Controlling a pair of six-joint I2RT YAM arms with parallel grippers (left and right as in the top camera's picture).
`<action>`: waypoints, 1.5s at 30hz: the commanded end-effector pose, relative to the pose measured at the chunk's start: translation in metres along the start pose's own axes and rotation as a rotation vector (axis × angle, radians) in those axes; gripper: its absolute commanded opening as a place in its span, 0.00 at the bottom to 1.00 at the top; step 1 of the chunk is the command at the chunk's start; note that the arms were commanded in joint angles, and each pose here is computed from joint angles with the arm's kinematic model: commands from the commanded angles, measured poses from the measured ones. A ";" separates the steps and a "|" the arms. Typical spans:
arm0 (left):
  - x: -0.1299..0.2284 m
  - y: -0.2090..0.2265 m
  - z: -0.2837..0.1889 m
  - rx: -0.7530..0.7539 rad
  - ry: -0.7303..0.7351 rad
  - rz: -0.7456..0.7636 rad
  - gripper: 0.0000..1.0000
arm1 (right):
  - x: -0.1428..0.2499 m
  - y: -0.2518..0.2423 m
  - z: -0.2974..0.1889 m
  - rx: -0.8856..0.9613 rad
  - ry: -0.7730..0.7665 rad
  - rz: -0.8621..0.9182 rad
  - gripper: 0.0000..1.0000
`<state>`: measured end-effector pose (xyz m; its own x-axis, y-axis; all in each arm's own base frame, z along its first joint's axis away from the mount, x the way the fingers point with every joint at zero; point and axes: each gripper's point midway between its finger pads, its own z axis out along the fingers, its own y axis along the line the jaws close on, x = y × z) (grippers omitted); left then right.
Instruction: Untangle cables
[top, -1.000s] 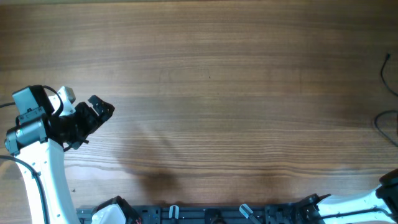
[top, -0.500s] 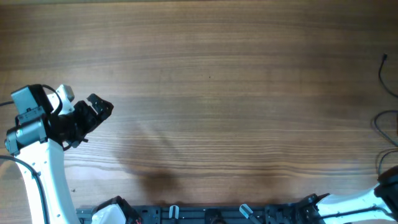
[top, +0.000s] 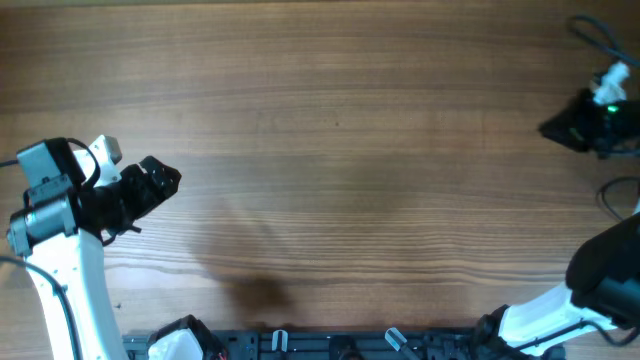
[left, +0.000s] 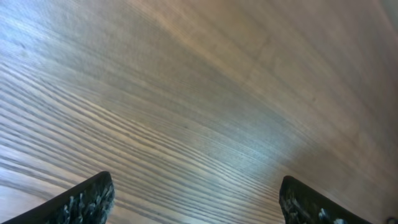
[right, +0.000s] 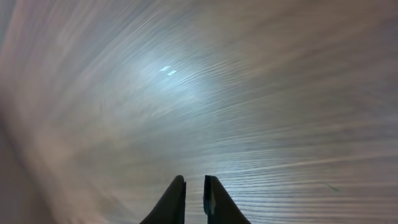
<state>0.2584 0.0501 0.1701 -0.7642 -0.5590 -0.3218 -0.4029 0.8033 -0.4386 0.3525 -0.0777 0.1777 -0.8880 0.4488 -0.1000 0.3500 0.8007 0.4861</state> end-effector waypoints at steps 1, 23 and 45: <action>0.001 -0.018 -0.036 0.043 -0.137 0.108 0.88 | 0.032 0.073 -0.045 0.000 -0.128 -0.363 0.21; 0.040 -0.084 -0.109 0.206 -0.412 0.417 1.00 | 0.371 0.065 -0.271 0.135 -1.238 -0.834 0.99; 0.040 -0.098 -0.111 0.243 -0.428 0.489 1.00 | 0.197 0.147 -0.145 -0.491 -1.381 -0.992 1.00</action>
<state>0.2107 -0.0251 0.2899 -0.5535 -0.2386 -0.7979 0.0723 0.9407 -0.3315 0.1776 0.0685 0.3761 0.3077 0.0298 -0.9510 -0.4119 0.9052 -0.1049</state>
